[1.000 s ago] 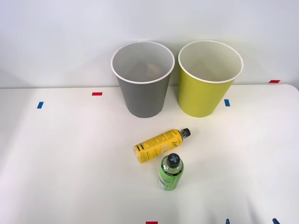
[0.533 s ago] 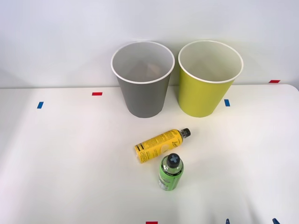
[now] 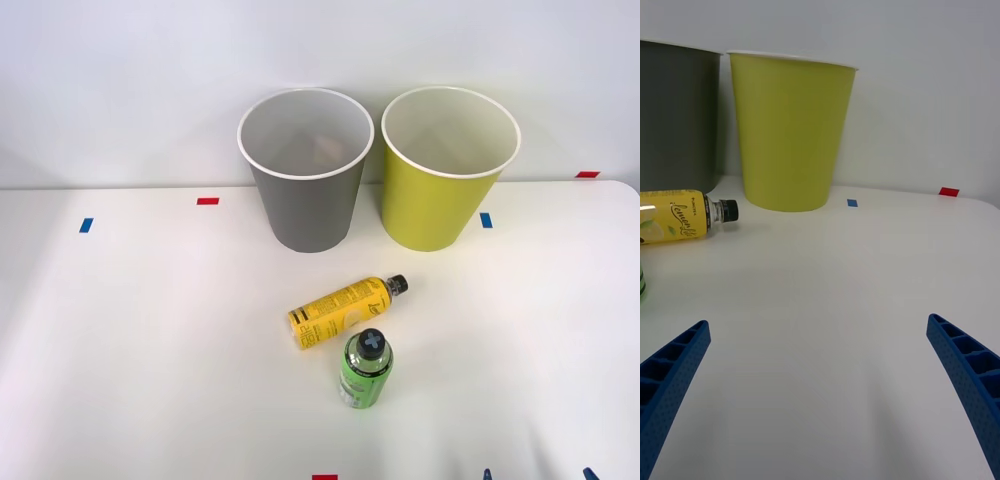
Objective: Put cans in the gray bin, plastic bottles in the light green bin
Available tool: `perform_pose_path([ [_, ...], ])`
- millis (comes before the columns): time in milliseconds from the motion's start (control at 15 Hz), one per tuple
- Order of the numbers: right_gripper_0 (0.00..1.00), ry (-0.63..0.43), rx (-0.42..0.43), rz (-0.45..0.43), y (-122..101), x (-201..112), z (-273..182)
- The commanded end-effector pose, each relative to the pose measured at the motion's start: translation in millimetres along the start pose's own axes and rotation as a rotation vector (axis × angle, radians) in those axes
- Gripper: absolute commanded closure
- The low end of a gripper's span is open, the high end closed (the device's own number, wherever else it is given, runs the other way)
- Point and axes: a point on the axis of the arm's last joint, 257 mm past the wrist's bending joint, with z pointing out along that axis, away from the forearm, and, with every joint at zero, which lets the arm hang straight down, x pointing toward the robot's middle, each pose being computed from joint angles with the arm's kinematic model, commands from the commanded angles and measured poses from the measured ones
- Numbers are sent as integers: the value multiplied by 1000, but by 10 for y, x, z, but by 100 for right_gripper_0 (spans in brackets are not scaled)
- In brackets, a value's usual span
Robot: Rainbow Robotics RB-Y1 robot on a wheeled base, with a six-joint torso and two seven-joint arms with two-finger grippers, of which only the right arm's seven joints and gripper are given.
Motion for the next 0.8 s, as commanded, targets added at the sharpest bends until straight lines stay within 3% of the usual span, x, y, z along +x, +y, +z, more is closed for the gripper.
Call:
perform_pose_path([
  [67,0,0,0,0,0,0,0],
  [800,0,0,0,0,0,0,0],
])
